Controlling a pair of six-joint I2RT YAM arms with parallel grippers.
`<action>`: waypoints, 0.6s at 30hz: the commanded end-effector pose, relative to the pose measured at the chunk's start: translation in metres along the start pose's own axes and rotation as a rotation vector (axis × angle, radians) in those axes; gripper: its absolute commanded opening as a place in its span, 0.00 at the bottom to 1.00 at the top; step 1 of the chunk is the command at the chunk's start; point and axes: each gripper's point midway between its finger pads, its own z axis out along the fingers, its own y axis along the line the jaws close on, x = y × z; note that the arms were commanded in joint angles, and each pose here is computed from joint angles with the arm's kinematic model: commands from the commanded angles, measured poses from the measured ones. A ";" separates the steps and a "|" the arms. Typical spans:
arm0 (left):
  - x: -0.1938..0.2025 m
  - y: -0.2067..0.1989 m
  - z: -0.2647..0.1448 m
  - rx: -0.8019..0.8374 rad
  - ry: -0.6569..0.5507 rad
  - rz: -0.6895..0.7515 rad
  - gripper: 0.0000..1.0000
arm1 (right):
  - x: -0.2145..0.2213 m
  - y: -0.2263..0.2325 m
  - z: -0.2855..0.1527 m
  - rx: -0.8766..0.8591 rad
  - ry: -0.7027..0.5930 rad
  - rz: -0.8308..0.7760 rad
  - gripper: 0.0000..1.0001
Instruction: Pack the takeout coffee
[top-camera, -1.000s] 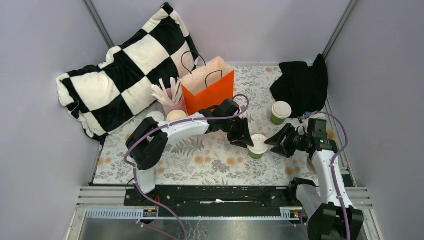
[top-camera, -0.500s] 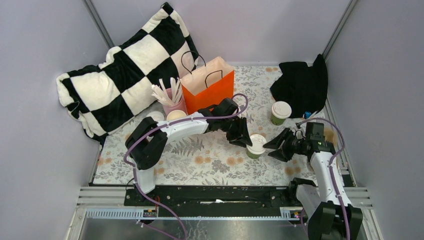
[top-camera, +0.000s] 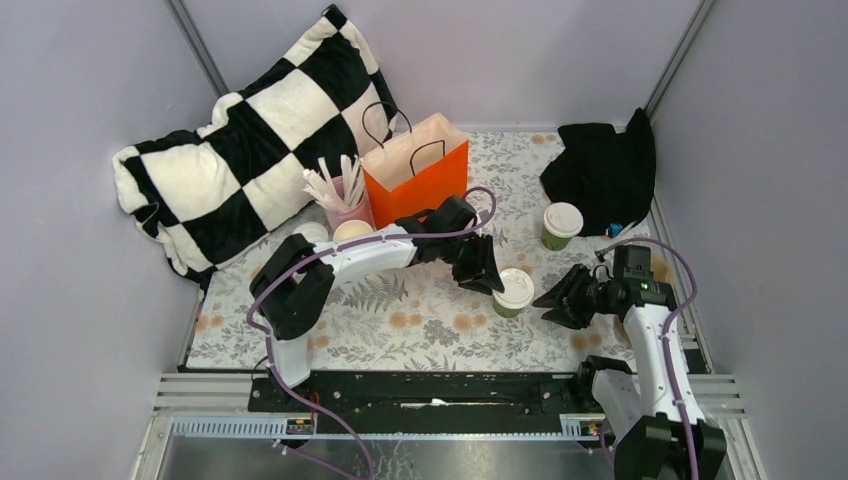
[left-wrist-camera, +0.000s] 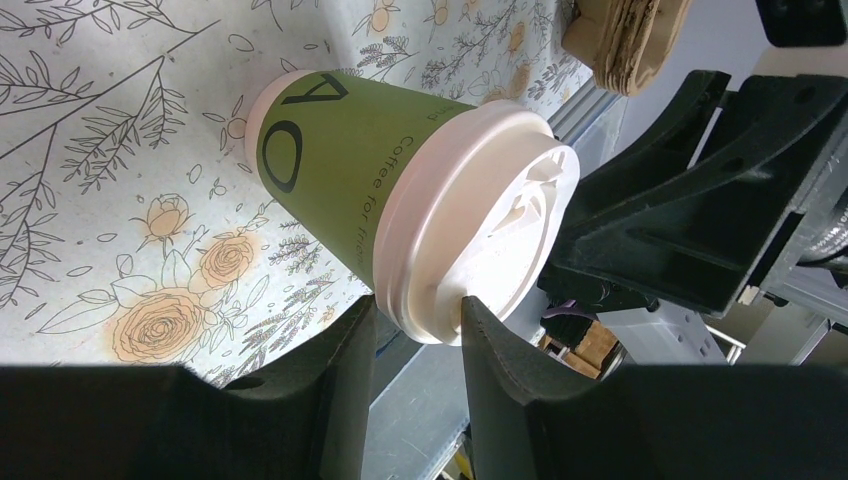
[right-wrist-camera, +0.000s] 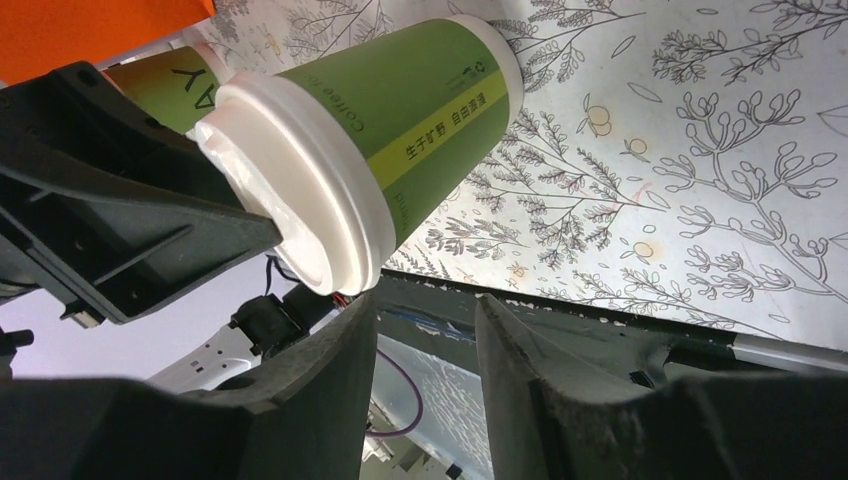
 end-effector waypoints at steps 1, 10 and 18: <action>0.006 0.030 0.001 -0.095 -0.001 -0.004 0.39 | -0.007 0.011 -0.001 -0.025 0.010 -0.045 0.48; 0.006 0.030 0.001 -0.092 -0.002 -0.009 0.38 | -0.010 0.022 0.009 -0.048 0.037 -0.065 0.47; 0.005 0.030 0.003 -0.090 -0.002 -0.011 0.38 | -0.009 0.014 0.020 -0.003 0.039 -0.070 0.46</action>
